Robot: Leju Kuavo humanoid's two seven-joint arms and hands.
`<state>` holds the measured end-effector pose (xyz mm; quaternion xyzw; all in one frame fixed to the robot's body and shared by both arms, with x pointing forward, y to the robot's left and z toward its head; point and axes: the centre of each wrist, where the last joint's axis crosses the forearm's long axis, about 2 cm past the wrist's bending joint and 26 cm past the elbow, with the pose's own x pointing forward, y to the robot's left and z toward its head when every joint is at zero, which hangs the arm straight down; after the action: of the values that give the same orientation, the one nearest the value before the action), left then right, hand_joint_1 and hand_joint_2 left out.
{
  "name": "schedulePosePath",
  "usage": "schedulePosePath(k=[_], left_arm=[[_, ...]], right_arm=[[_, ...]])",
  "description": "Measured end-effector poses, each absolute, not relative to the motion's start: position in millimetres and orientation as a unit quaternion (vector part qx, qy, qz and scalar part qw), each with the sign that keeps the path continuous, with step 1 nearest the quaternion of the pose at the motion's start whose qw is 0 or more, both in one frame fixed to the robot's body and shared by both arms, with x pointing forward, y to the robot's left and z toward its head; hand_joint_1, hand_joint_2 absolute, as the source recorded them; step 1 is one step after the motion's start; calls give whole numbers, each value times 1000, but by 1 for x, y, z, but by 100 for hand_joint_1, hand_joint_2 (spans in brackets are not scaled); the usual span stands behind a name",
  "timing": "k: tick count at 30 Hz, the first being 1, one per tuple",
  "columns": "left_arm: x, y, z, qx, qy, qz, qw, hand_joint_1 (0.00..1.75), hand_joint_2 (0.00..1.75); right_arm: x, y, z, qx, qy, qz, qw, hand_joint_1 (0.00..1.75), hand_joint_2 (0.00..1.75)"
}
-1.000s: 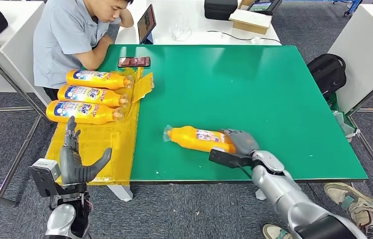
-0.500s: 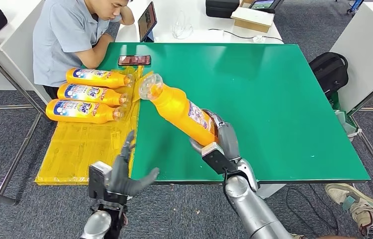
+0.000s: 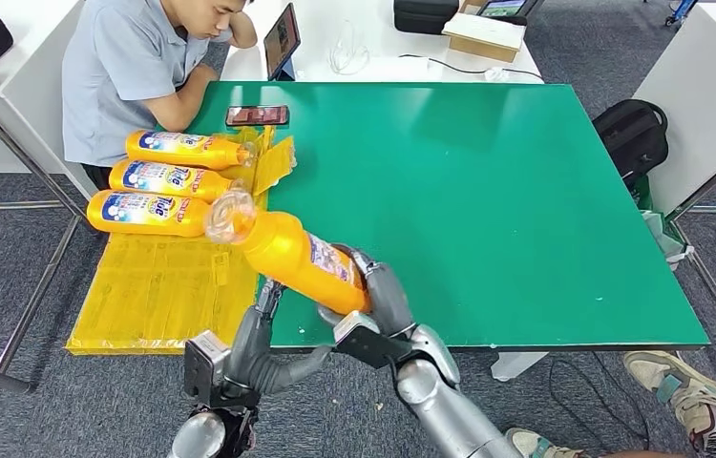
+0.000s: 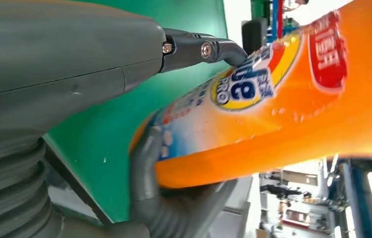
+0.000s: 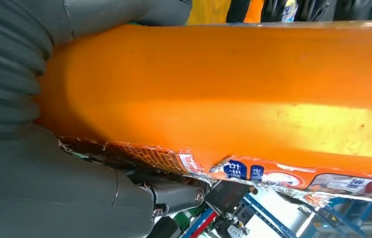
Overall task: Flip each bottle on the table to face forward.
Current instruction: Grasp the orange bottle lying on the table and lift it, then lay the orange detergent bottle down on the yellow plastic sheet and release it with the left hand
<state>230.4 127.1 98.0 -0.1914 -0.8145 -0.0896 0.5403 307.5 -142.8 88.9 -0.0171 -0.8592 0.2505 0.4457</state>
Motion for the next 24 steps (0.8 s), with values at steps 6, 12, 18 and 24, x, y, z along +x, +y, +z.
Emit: schedulePosePath(k=[6,12,18,24], left_arm=[[240,128,106,-212,-803,-45,555,0,175],[240,128,108,-239,-800,-17,550,0,175],[237,131,112,-253,-806,6,536,171,175],[238,137,115,-247,-808,26,534,175,175]], right_arm=[[281,-107,82,19,-863,248,440,175,175],[273,-92,83,51,-863,244,440,175,175],[273,-82,85,68,-859,252,440,15,175],[270,-79,76,36,-856,289,427,0,0]])
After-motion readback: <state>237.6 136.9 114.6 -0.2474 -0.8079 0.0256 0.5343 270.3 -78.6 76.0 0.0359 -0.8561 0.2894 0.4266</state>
